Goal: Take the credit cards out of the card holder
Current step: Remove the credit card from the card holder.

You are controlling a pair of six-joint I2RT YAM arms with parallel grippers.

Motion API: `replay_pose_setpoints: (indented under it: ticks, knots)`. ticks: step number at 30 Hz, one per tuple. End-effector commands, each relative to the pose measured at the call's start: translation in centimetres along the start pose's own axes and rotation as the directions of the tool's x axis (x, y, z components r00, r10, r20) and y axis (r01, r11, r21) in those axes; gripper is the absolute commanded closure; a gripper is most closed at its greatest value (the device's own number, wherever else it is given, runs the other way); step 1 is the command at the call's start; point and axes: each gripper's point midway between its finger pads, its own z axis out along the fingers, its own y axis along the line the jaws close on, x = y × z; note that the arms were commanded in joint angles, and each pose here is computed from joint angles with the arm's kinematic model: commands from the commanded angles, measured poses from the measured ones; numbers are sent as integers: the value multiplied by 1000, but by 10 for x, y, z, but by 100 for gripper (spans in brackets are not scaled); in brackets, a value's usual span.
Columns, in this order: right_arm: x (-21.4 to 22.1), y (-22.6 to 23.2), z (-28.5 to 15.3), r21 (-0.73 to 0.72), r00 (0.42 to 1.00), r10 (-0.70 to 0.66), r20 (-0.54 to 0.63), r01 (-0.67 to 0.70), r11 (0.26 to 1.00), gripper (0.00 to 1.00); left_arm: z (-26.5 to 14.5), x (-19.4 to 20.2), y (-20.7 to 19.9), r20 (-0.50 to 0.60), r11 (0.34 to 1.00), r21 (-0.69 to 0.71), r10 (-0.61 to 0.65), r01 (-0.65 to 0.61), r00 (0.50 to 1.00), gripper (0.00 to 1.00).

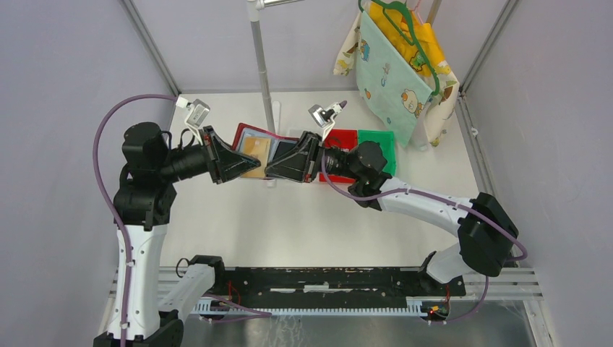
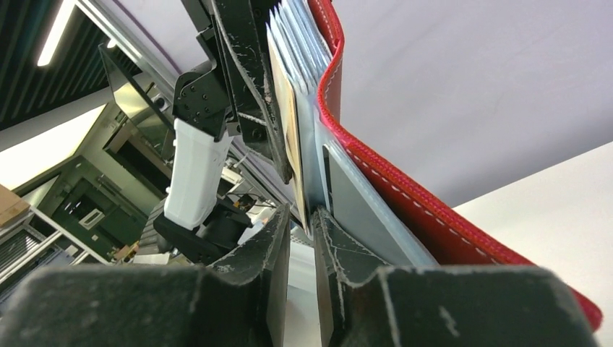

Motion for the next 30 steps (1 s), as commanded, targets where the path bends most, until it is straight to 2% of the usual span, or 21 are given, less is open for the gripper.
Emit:
replay_pose_setpoints:
  ticks: [1,9,11,16,20,22,25,30]
  knots:
    - [-23,-7,13,71,995,-35,97,28,997,77,-6,1,-35,-18,990,138,3,-1,1000,71]
    - [-22,-6,16,34,993,7,121,-11,999,91,-7,3,-39,-30,987,162,3,2,1000,55]
    - [-22,-5,16,28,992,9,122,-13,1000,94,-6,3,-39,-30,986,167,4,1,1000,55]
    - [-21,0,11,11,991,7,134,-9,1000,99,-7,2,-40,-28,986,169,12,-7,1000,67]
    - [-22,8,7,-20,990,4,143,-1,1000,100,-6,0,-36,-15,989,148,21,-18,1000,84]
    - [-21,10,5,-26,990,5,144,-1,1000,97,-6,-2,-35,-8,990,137,25,-24,1000,91]
    - [-21,14,2,-40,989,5,151,2,999,84,-5,-4,-35,-5,991,133,18,-18,1000,96]
    - [-26,18,4,-68,985,21,171,-10,998,74,-6,-4,-38,-6,990,140,16,-15,1000,97]
